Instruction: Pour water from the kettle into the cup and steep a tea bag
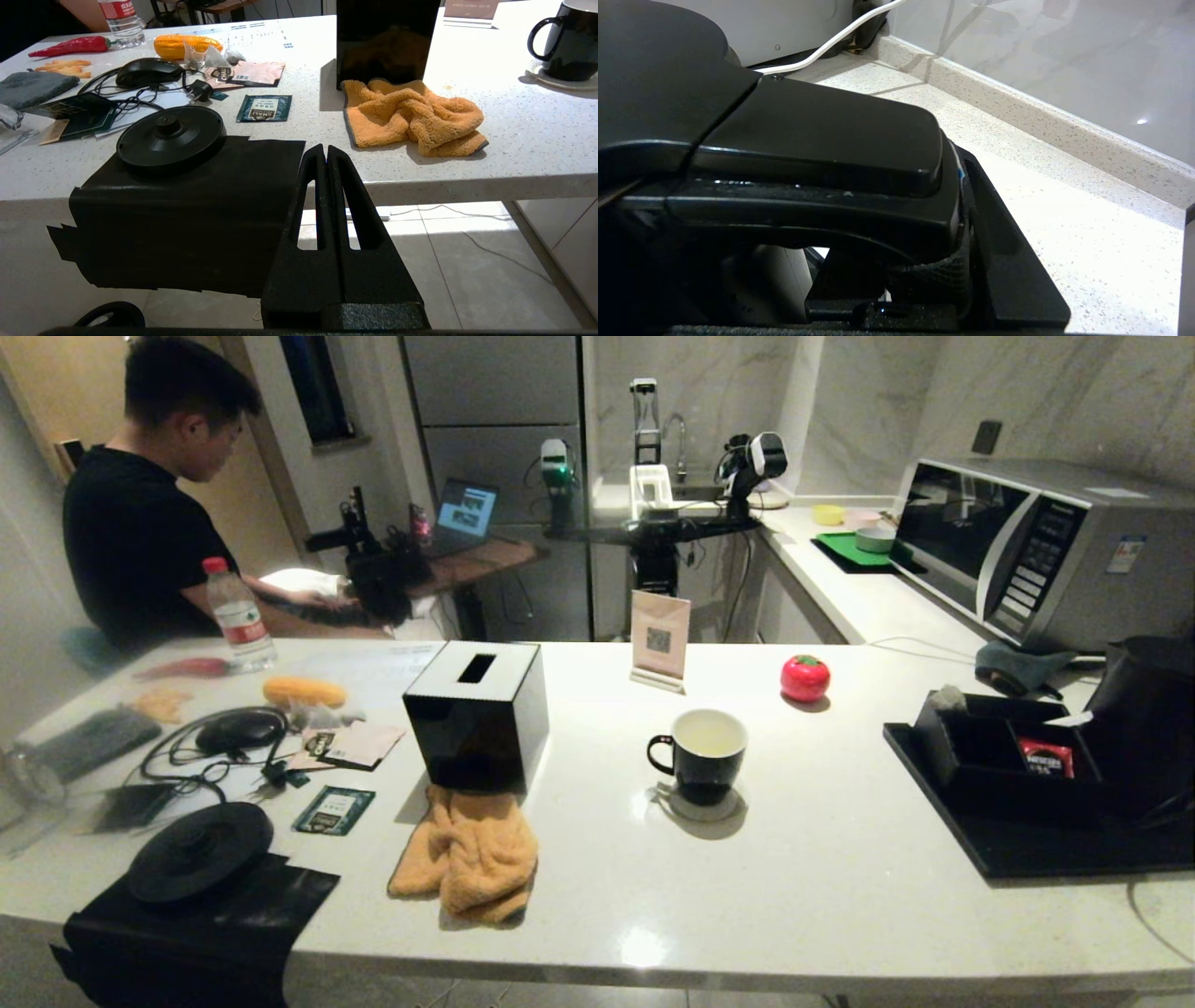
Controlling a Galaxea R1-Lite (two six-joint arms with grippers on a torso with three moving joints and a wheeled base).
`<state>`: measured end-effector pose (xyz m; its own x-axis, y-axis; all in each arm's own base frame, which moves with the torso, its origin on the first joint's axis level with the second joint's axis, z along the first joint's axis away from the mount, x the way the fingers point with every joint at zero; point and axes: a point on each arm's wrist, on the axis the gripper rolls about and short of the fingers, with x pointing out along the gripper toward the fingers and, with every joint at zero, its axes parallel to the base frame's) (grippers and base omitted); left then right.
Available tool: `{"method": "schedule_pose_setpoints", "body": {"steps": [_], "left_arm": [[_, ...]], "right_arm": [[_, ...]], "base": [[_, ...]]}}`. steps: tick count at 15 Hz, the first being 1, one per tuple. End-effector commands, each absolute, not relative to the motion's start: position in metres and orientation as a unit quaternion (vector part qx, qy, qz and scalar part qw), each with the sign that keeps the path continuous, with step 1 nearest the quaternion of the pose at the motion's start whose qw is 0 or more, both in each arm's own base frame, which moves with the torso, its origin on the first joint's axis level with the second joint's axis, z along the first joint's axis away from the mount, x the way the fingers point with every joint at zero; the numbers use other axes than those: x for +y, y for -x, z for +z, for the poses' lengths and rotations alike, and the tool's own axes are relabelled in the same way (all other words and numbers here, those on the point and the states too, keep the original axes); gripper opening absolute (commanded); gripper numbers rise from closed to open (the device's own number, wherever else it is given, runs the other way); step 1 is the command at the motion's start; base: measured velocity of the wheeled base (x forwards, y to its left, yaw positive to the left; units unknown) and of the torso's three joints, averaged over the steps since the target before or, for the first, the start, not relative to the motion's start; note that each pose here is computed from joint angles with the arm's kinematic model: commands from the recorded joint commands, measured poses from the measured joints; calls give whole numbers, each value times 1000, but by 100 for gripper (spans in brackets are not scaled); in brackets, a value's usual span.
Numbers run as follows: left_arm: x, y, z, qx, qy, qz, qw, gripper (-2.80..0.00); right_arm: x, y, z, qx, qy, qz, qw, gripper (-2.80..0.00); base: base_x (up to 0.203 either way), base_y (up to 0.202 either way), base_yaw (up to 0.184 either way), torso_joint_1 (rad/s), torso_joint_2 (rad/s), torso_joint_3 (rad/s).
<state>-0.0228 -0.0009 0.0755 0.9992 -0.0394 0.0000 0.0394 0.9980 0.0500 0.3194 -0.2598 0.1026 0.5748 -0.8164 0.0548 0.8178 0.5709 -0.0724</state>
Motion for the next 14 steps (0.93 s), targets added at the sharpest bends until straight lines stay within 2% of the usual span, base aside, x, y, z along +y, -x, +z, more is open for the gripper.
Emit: {"method": "schedule_pose_setpoints", "body": {"steps": [1,6,7,14], "left_arm": [[-1,23,75,-1,-25,-20,999,-280],[-1,23,75,-1,-25,-20,999,-280],[-1,23,75,-1,-25,-20,999,-280],[-1,23,75,-1,-25,-20,999,-280]], "right_arm": [[-262,-316,105,-13,46,-466,883,-280],[-261,-313,101,-5,45,-467,883,-280],[-260,-312,100,-7,45,-467,883,0],[-256,-307,99,-10,43,-466,884,0]], "base": [[0,0,0,0,0,0],[0,0,0,0,0,0],[0,0,0,0,0,0],[0,0,0,0,0,0]]}}
